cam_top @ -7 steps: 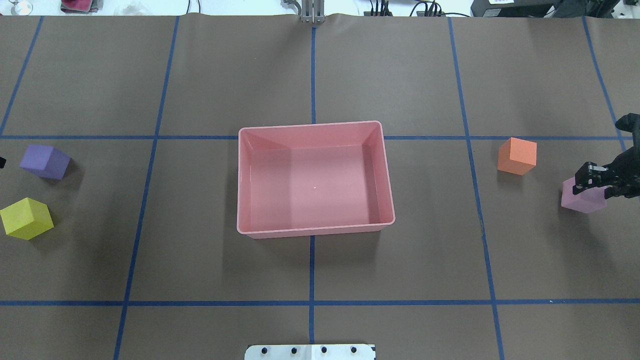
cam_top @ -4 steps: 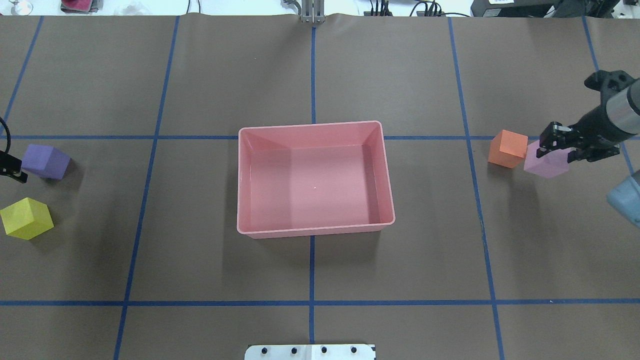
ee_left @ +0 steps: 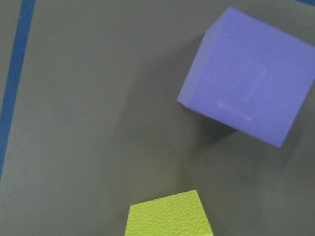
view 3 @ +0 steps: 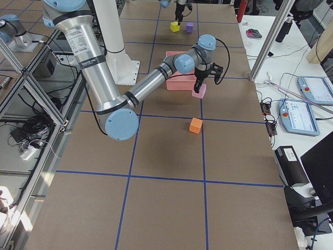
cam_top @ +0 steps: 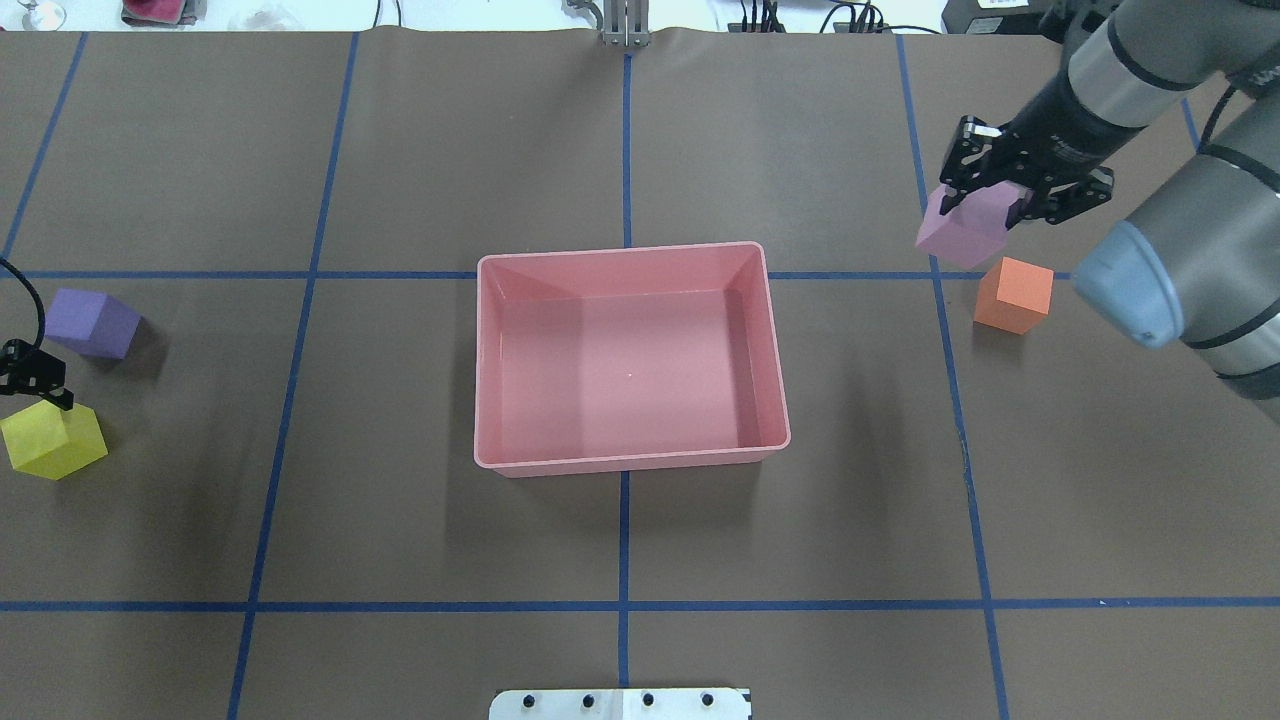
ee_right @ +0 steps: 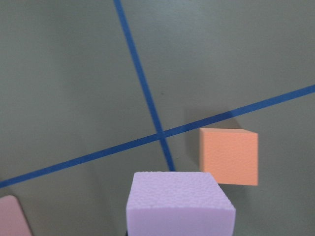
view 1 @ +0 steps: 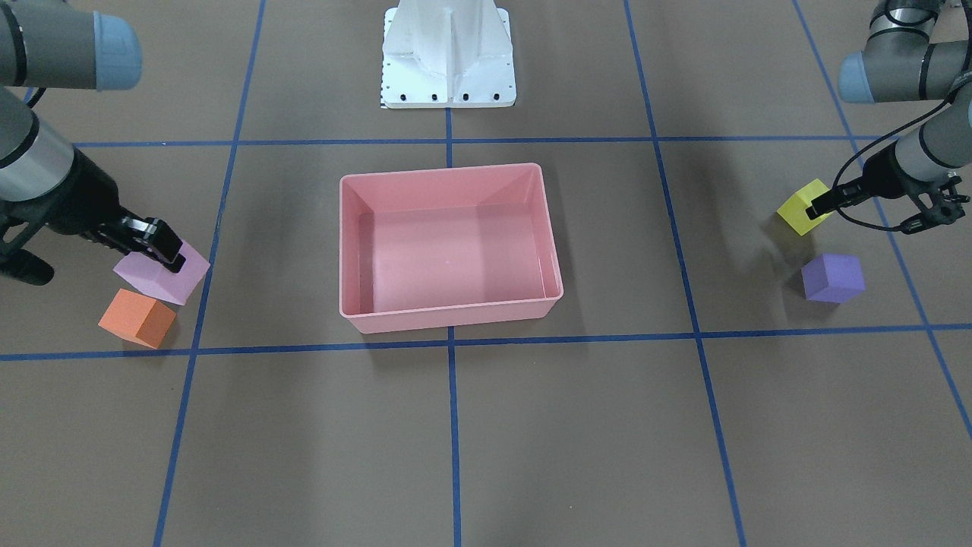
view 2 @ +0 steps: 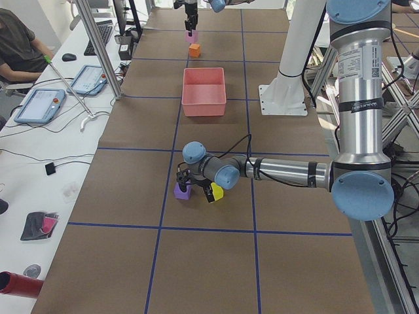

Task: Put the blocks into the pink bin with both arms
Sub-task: 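Carry lavender cube into pink bin with right gripper while left grasps yellow-green cube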

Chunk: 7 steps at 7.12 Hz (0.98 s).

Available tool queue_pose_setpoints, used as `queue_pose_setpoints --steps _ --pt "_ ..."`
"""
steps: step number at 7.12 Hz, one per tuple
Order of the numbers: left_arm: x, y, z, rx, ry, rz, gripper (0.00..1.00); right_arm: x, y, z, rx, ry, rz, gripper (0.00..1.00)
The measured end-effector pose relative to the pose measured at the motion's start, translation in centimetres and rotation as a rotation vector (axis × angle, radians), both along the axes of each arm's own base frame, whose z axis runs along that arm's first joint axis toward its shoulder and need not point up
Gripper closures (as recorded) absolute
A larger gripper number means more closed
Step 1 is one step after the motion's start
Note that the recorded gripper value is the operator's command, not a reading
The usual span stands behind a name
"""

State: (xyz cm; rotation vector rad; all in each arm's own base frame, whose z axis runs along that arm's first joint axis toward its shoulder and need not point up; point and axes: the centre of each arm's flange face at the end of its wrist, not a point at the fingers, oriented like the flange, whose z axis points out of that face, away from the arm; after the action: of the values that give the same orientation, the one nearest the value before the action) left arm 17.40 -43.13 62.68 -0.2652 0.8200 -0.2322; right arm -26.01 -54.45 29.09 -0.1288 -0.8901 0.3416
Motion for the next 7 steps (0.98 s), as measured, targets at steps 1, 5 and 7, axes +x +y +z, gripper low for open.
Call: queue_pose_setpoints --steps 1,5,7 --pt "0.4 0.5 0.3 -0.011 -0.003 0.007 0.02 -3.3 1.1 -2.6 -0.022 -0.015 0.000 1.00" --pt "1.9 1.0 0.3 -0.014 -0.004 0.038 1.00 -15.5 6.9 -7.7 -0.006 -0.034 -0.029 1.00" --pt "2.9 0.2 -1.5 -0.022 0.037 0.044 1.00 -20.7 8.2 -7.2 -0.005 -0.075 0.004 1.00"
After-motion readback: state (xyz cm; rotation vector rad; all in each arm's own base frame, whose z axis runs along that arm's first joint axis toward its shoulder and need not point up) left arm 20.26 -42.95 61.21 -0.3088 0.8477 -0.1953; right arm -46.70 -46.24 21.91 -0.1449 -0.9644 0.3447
